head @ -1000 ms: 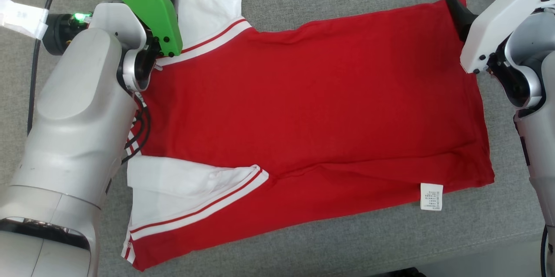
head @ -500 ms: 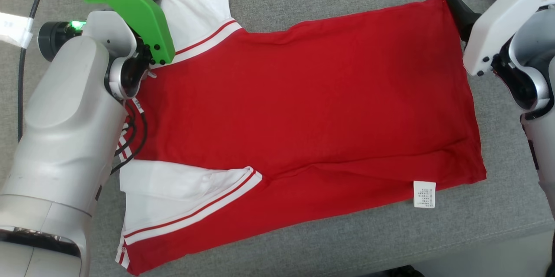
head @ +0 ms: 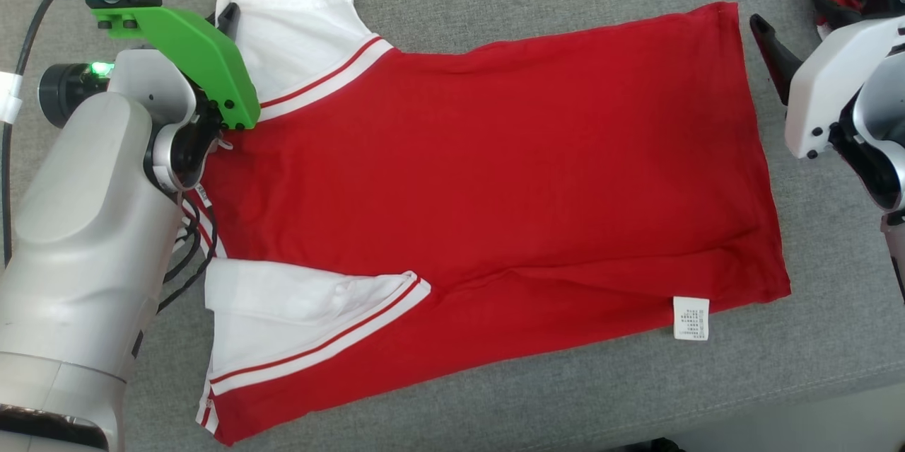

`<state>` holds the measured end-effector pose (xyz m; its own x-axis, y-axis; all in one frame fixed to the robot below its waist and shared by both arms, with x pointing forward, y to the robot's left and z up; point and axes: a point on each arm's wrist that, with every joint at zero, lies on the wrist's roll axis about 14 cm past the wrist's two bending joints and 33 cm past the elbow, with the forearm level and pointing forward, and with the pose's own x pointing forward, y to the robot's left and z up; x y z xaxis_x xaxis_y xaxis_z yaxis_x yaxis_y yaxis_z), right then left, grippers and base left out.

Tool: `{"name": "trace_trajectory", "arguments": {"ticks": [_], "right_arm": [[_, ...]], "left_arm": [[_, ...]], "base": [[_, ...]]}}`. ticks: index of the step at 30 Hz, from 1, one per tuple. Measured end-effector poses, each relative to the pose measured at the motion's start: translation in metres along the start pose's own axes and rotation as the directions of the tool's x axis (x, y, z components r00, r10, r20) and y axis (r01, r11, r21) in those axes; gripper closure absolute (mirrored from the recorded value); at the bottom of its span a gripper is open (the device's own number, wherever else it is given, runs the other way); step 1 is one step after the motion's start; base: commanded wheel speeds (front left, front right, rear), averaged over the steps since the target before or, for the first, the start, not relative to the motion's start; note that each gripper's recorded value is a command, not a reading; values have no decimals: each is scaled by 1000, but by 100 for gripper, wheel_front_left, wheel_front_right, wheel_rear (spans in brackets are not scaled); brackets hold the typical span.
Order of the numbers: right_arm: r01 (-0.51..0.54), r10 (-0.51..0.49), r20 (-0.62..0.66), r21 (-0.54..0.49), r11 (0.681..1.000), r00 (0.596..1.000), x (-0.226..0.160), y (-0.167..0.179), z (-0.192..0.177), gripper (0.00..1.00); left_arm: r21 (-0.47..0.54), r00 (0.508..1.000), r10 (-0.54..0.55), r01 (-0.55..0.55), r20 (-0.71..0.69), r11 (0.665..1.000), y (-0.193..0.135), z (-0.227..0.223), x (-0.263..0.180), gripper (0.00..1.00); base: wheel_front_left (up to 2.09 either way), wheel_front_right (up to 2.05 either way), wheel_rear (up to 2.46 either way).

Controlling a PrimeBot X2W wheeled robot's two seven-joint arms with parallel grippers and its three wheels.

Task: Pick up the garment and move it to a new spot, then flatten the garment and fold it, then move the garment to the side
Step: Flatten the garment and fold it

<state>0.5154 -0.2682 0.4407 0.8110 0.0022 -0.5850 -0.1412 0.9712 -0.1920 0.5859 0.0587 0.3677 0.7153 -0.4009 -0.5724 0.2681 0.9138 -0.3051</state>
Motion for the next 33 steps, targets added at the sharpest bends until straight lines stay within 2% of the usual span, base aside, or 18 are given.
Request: {"name": "trace_trajectory", "arguments": {"ticks": [6,12,15,24,25,26,29,33], "right_arm": [[-13,12,-70,-13,1000,997,9,5,-16,0],[-63,55,-109,-74,995,993,29,19,-12,0],[-100,75,-205,-113,989,976,38,25,-28,0],[-153,95,-287,-188,970,953,57,29,-30,0],[-159,98,-300,-186,970,949,59,30,-32,31],[-163,99,-305,-191,968,947,60,30,-33,100],[-183,125,-293,-179,967,948,63,35,-33,100],[-140,110,-203,-141,980,973,69,26,-24,100]], "left_arm": [[11,1000,-10,10,8,1000,-2,3,2,100],[9,1000,-19,19,15,1000,-2,2,6,100],[7,1000,-23,23,20,1000,-2,2,6,100],[6,999,-34,34,28,999,-2,1,5,100],[6,999,-34,34,27,999,-2,0,6,100],[5,999,-34,34,27,999,-1,0,6,100],[15,997,-35,34,62,999,-1,4,5,100],[45,984,-35,28,174,999,-2,21,0,100]], "base": [[0,0,0],[0,0,0],[0,0,0],[0,0,0],[0,0,0],[0,0,0],[0,0,0],[0,0,0]]}}
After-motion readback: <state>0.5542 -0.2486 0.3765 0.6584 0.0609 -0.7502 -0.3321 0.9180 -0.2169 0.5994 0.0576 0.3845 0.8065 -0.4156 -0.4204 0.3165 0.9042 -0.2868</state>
